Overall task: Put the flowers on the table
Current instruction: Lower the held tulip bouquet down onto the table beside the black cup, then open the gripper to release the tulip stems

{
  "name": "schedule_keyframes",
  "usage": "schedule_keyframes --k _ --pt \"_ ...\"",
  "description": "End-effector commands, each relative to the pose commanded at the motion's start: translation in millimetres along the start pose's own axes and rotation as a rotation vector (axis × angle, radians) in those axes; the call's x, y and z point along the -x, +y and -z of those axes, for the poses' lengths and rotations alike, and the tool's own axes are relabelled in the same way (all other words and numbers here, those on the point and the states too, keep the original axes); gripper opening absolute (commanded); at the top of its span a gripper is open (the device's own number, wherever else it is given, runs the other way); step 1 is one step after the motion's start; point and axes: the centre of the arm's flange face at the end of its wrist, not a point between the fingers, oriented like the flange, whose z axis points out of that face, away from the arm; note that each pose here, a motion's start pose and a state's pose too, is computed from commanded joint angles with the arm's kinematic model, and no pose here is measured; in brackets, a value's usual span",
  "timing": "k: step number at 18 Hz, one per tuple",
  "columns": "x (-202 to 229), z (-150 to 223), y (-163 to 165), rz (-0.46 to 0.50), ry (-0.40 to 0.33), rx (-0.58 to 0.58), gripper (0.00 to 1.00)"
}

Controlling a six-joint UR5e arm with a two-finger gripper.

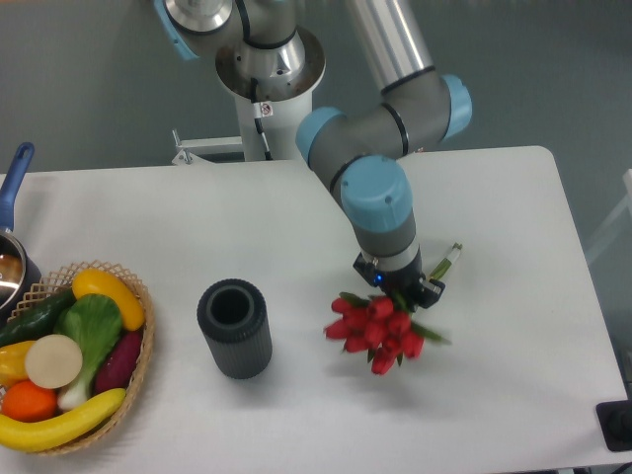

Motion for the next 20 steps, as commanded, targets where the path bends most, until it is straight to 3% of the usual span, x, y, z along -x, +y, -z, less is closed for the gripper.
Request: schedule_keyframes --k 8,9,11,16,18,20 --pt "6.9 -5.0 -4.3 0.000 0.000 -0.002 0.42" --pt "7.3 1.0 -3.7 0.002 -0.006 -0.010 0.50" --pt "12.3 29.0 3.1 0.008 -0.045 -0.033 1.00" --pt "39.4 83.9 33.6 0.092 -0.117 -0.182 1.00" --pt "43.8 126.1 47.1 0.112 -0.144 -0.254 1.00" --pt "46.9 150.2 62.6 0.130 -0.132 -0.309 1.00"
